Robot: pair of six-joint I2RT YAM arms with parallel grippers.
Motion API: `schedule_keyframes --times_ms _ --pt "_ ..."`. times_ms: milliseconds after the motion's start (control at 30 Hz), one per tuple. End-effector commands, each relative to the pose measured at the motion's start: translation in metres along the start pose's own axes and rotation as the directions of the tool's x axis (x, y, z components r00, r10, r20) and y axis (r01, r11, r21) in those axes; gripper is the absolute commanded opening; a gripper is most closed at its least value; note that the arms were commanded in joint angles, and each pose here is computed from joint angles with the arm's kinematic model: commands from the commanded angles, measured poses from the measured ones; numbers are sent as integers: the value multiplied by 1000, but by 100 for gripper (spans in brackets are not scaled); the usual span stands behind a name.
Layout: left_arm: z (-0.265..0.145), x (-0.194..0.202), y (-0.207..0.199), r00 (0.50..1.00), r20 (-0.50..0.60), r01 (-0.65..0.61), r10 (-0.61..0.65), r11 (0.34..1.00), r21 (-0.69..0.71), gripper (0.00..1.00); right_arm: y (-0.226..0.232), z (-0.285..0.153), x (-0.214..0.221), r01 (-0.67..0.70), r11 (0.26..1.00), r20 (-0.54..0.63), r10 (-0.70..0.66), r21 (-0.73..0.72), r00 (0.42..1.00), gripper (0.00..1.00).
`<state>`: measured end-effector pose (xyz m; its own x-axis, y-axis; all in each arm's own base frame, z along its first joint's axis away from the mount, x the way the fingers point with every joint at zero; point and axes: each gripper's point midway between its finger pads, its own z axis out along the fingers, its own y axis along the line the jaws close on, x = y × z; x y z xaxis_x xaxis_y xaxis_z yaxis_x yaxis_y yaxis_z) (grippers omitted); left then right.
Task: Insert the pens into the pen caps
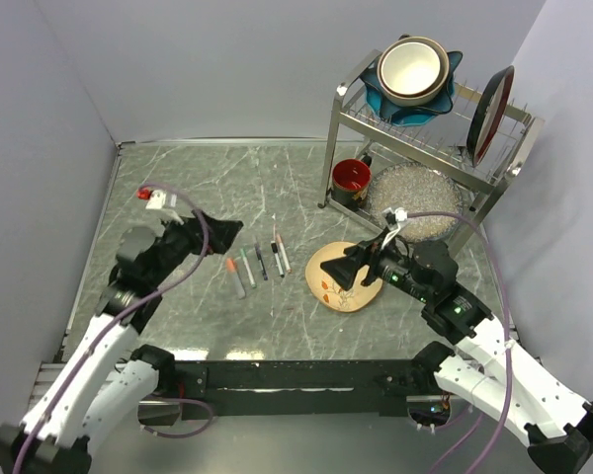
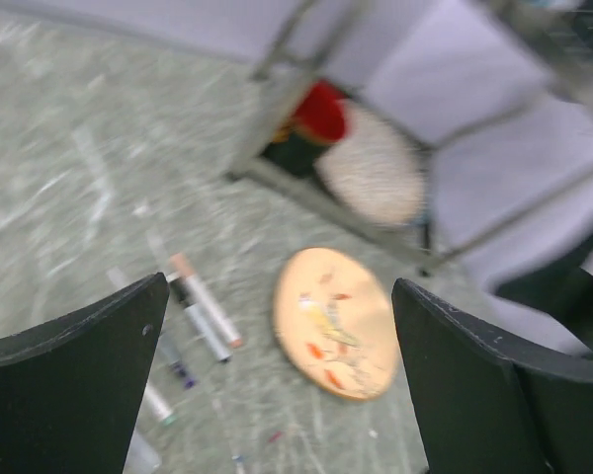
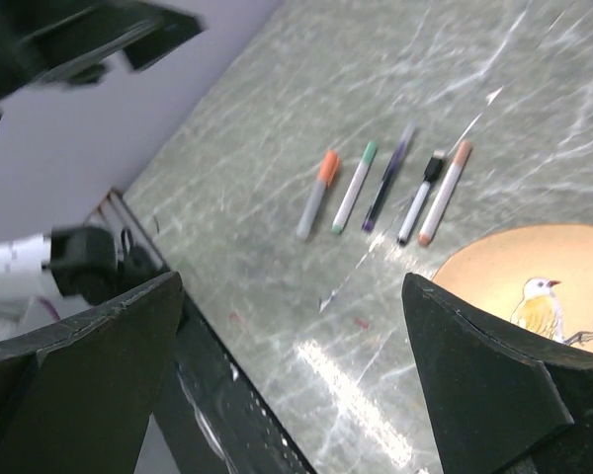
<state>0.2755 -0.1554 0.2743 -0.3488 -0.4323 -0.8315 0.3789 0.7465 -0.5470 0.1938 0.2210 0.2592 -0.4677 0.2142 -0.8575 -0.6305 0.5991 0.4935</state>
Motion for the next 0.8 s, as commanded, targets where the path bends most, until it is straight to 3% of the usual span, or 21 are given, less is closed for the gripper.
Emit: schedule_keyframes --times_ms 0,367,767 --pt "-33 -7 -52 996 43 -84 75 961 265 99 7 -5 -44 -16 999 115 10 47 993 100" --pt "-66 4 -81 989 75 -145 125 886 440 99 19 -6 -71 -26 999 188 22 21 982 100" --pt "-70 3 -86 989 83 -148 123 874 462 99 21 -5 -70 -39 999 187 38 5 982 100"
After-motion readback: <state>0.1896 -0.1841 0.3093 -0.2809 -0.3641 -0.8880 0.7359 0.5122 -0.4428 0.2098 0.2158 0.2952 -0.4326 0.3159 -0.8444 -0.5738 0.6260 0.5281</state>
